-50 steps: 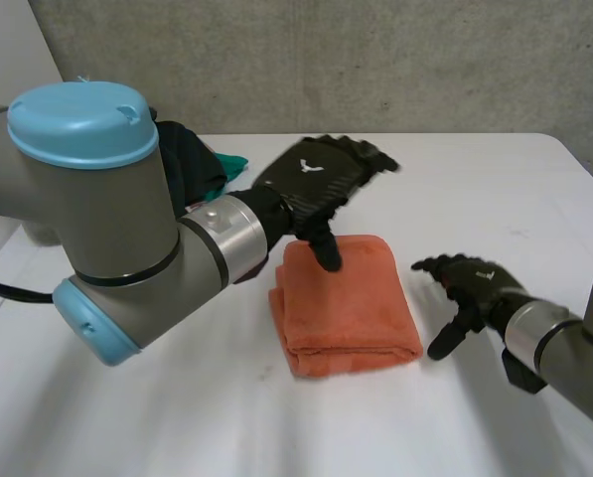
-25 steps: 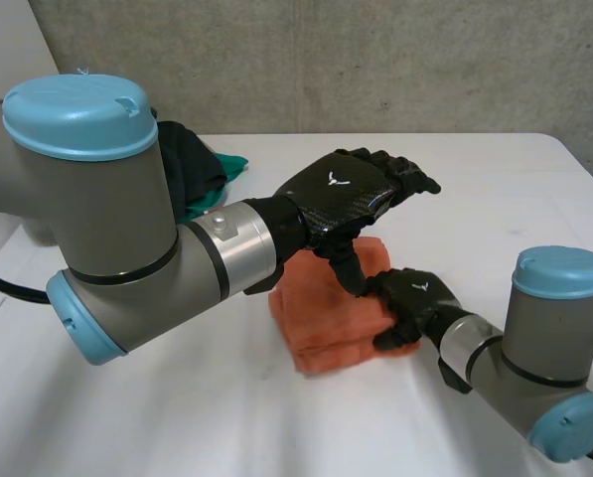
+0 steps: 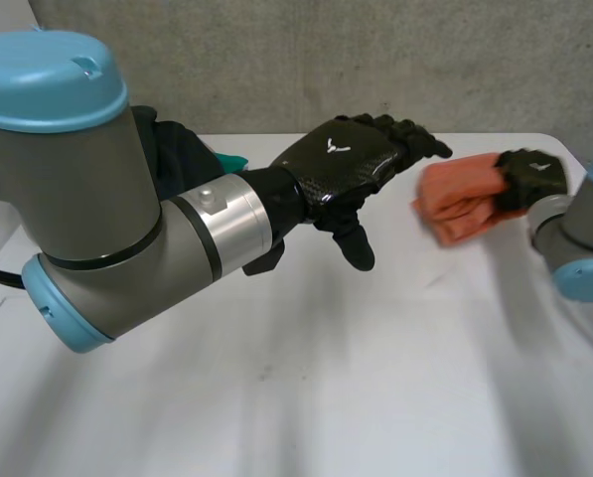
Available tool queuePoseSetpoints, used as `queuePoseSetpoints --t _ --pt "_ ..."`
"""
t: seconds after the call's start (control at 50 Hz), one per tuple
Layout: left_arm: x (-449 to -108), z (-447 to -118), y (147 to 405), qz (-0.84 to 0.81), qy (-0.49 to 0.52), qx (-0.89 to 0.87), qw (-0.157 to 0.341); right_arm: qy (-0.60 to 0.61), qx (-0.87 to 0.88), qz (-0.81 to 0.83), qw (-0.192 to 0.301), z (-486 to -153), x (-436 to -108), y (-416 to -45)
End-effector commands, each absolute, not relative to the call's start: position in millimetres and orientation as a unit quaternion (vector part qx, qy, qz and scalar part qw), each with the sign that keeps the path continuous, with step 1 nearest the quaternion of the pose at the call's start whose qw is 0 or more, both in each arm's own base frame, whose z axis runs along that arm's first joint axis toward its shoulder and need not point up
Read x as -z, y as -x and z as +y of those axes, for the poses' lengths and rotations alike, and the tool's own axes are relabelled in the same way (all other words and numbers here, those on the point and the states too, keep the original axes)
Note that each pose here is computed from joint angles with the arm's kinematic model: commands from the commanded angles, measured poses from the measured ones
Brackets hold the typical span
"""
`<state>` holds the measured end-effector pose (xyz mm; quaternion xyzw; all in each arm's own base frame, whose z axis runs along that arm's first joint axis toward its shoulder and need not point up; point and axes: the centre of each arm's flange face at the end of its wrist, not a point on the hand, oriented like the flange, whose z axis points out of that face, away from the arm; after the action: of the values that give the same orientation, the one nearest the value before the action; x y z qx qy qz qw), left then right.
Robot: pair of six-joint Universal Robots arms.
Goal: Fold the laundry.
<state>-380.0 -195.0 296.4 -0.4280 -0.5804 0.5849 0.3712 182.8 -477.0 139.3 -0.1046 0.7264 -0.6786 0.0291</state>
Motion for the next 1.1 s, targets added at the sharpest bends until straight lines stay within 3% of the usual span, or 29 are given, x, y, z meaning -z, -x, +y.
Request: queuePoseSetpoints --t 0.02,0.2,0.36,0.44,0.56,0.62,0.78,0.88,0.94,1.02,1.1 --pt "-304.4 -193.7 380.4 -0.571 0.425 -0.595 0.375 0.048 0.681 0.730 -0.027 -537.9 -128.7 -103.8" --pt "-300.6 -191.3 381.6 -0.573 0.427 -0.590 0.376 0.032 0.670 0.739 -0.061 -550.2 -120.6 -52.7" --pt "-300.3 -189.3 383.8 -0.571 0.429 -0.588 0.379 0.046 0.662 0.742 -0.095 -549.6 -117.4 -46.1" --pt "-297.5 -186.0 385.0 -0.572 0.432 -0.584 0.381 0.060 0.649 0.743 -0.152 -548.8 -113.7 -38.4" --pt "-296.3 -185.6 384.5 -0.575 0.431 -0.582 0.381 0.115 0.648 0.694 -0.292 -555.2 -116.6 -30.6" --pt "-297.9 -186.0 384.0 -0.573 0.430 -0.584 0.381 0.124 0.663 0.671 -0.308 -554.1 -136.0 -32.9" --pt "-302.4 -189.6 381.9 -0.575 0.420 -0.593 0.375 0.182 0.715 0.623 -0.259 -519.0 -189.3 -70.3" --pt "-314.7 -203.7 374.3 -0.582 0.382 -0.625 0.354 0.275 0.729 0.611 -0.140 -457.9 -207.1 -129.7" --pt "-332.2 -229.8 358.3 -0.577 0.330 -0.677 0.314 0.312 0.719 0.615 -0.089 -428.6 -205.6 -146.2" --pt "-356.9 -296.9 304.0 -0.579 0.198 -0.768 0.189 0.344 0.693 0.633 -0.041 -389.1 -202.7 -160.4" --pt "-348.6 -348.4 263.8 -0.591 0.139 -0.790 0.088 0.367 0.662 0.654 -0.005 -343.4 -216.3 -177.1"
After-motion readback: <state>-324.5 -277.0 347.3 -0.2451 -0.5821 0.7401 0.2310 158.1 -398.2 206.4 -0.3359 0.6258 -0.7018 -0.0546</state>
